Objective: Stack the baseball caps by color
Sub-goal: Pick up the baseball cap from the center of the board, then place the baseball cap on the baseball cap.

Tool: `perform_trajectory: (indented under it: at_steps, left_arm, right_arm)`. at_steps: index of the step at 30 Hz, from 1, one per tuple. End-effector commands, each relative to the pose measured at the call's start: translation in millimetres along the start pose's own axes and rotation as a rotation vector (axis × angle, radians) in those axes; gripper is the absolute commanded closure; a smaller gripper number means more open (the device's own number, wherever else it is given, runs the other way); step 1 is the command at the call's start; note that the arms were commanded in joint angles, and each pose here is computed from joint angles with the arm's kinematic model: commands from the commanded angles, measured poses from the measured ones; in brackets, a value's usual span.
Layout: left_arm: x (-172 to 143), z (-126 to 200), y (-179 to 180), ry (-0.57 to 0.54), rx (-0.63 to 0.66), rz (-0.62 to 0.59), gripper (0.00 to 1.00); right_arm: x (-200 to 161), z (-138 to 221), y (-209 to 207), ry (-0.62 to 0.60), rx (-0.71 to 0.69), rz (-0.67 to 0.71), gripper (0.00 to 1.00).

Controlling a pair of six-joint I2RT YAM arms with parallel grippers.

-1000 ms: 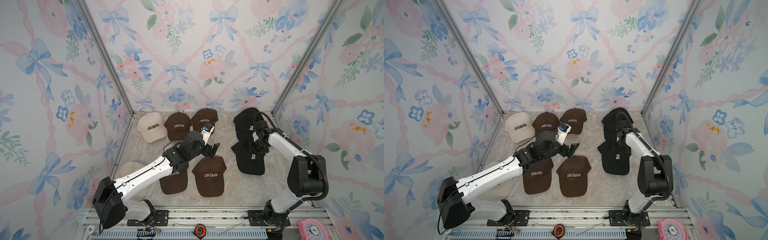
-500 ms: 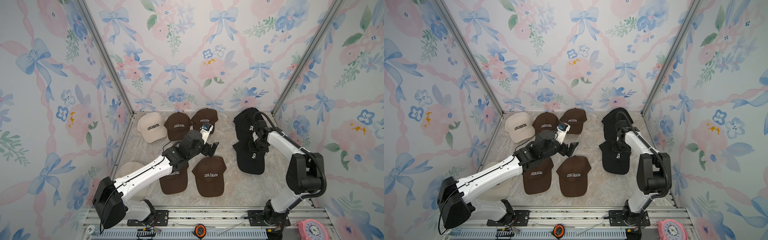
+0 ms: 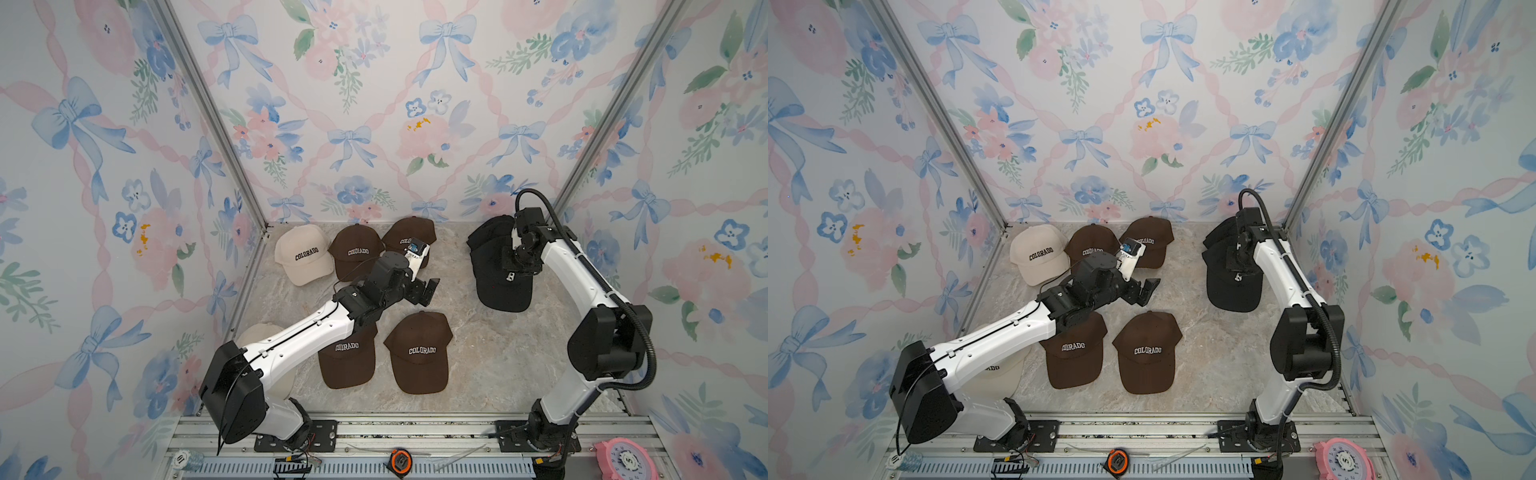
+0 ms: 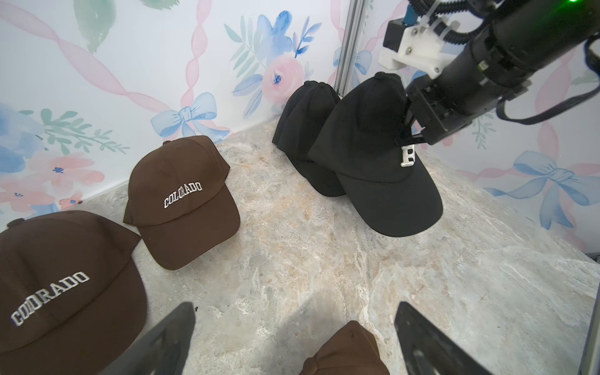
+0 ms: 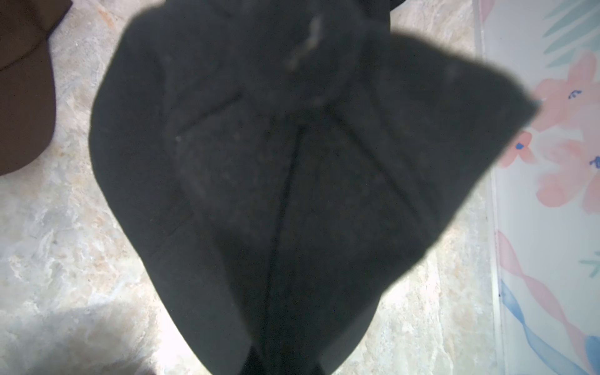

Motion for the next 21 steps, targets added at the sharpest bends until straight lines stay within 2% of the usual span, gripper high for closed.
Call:
perform_trajectory:
  at_steps: [1,10,21]
  left_arm:
    - [19,-6,3,-0.044,-0.004,-0.028,0.02]
    - [29,-31,16,-0.032,0.008,-0.047,0.02]
    - [37,-56,31,-0.022,-0.009,-0.039,0.02]
  right_arm:
    - [12,-11,1,0.024,-0.030,0.022,0.92]
    - [54,-36,-3,0.011,-0.059,-0.001,0.92]
    - [71,-61,-10,0.030,-0.074,-0.018,0.90]
Point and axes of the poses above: each gripper's point midway between its finger pads, its own z axis back along the fingers, its own y axis along the line the jaws close on, x = y × z, the point moved 3 cm from there along z, back along the fingers, and after that the axes turned 5 degrees about -z, right-handed, at the moved point
